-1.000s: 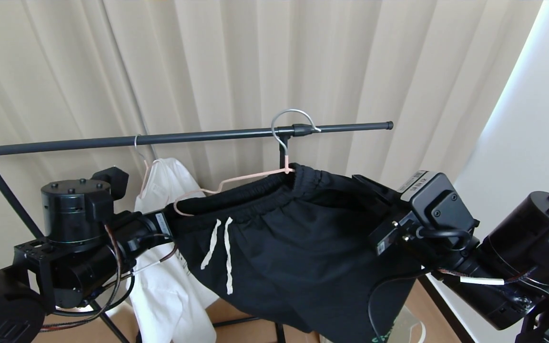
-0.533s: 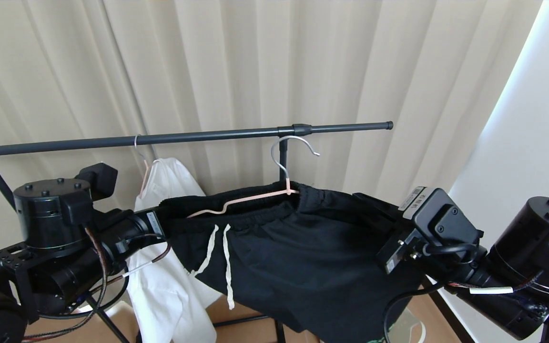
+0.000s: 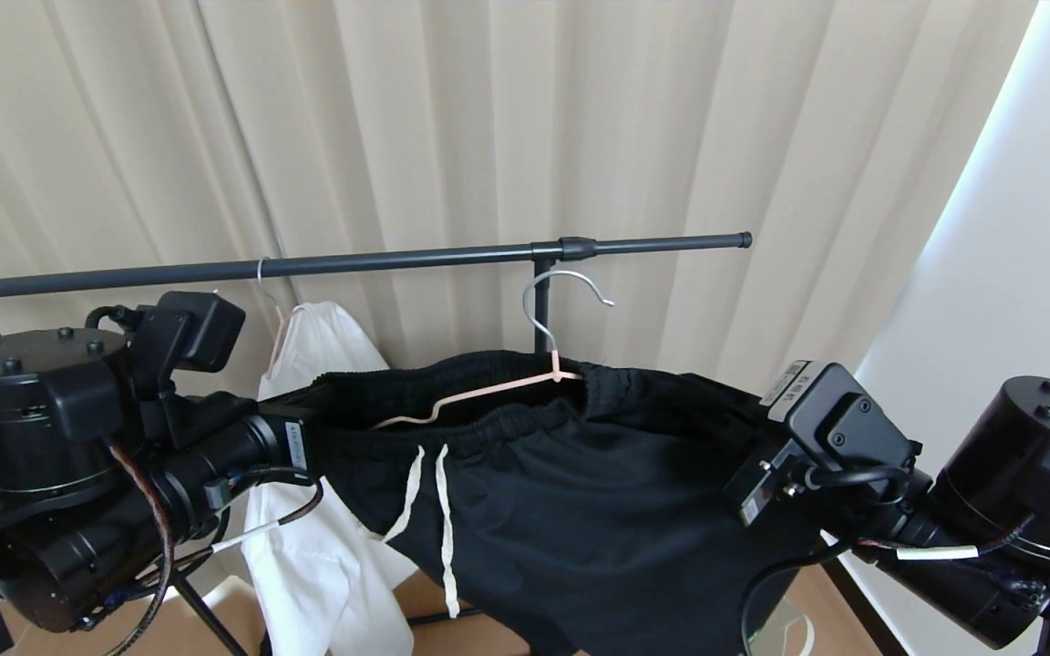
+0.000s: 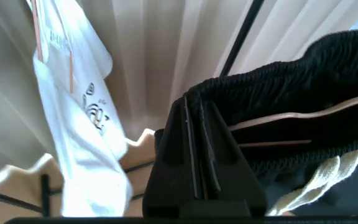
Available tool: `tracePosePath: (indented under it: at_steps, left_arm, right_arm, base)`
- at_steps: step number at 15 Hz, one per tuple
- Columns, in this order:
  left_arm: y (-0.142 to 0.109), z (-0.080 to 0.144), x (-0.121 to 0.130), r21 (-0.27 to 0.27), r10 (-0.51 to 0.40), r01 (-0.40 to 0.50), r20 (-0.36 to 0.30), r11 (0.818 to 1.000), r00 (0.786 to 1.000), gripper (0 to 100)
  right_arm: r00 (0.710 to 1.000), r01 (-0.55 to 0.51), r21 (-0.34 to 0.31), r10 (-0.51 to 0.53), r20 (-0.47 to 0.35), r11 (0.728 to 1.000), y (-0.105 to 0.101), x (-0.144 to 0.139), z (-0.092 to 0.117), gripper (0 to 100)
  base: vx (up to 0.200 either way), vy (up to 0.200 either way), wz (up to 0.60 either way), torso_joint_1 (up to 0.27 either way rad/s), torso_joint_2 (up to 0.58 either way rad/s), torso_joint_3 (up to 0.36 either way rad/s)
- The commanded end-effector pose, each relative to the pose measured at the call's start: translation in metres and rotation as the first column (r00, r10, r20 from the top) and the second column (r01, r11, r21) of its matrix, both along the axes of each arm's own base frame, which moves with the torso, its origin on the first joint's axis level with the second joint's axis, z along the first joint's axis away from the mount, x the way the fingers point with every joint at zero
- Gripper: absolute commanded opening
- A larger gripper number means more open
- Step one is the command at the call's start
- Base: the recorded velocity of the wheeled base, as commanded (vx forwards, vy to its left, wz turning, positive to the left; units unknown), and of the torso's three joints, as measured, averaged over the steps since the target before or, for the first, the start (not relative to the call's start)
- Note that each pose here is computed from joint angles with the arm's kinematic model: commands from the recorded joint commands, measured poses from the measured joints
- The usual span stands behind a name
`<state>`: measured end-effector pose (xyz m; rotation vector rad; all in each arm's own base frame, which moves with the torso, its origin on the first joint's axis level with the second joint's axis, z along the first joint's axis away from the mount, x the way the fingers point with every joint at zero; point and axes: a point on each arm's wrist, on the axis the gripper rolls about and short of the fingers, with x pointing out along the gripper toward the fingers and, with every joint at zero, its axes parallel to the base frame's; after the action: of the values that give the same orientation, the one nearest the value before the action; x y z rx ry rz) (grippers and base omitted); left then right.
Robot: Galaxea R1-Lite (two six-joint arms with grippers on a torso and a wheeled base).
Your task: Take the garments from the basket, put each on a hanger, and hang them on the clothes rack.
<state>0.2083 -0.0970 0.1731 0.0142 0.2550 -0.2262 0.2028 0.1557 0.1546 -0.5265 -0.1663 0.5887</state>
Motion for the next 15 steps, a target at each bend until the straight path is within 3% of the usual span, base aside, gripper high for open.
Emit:
tracePosePath:
  at_steps: [1, 7, 12, 15]
  left_arm:
    - [-0.008, 0.026, 0.001, 0.040, -0.006, 0.005, 0.025, 0.999, 1.000, 0]
    - [-0.022, 0.078, -0.002, 0.144, 0.072, -0.065, -0.046, 0.987, 0.996, 0]
    - [-0.031, 0.103, -0.021, 0.169, 0.007, 0.006, -0.079, 0.986, 0.997, 0]
    - [-0.035, 0.099, -0.024, 0.185, -0.014, 0.034, -0.109, 0.982, 0.994, 0]
  right_arm:
    - [1.000, 0.006, -0.010, -0.006, -0.012, 1.000, 0.001, 0.003, -0.004, 0]
    - [0.999, 0.037, -0.097, -0.038, -0.012, 0.995, -0.006, 0.010, -0.017, 0]
    - [0.999, 0.035, -0.125, -0.040, -0.035, 0.992, 0.002, 0.018, -0.028, 0]
    - [0.999, 0.013, -0.093, -0.016, -0.029, 0.996, 0.011, 0.019, -0.024, 0]
  base:
    - [0.000, 0.000, 0.00, 0.000, 0.00, 0.000]
    - [0.000, 0.000, 0.00, 0.000, 0.00, 0.000]
    - [0.000, 0.000, 0.00, 0.000, 0.00, 0.000]
    - [0.000, 0.000, 0.00, 0.000, 0.00, 0.000]
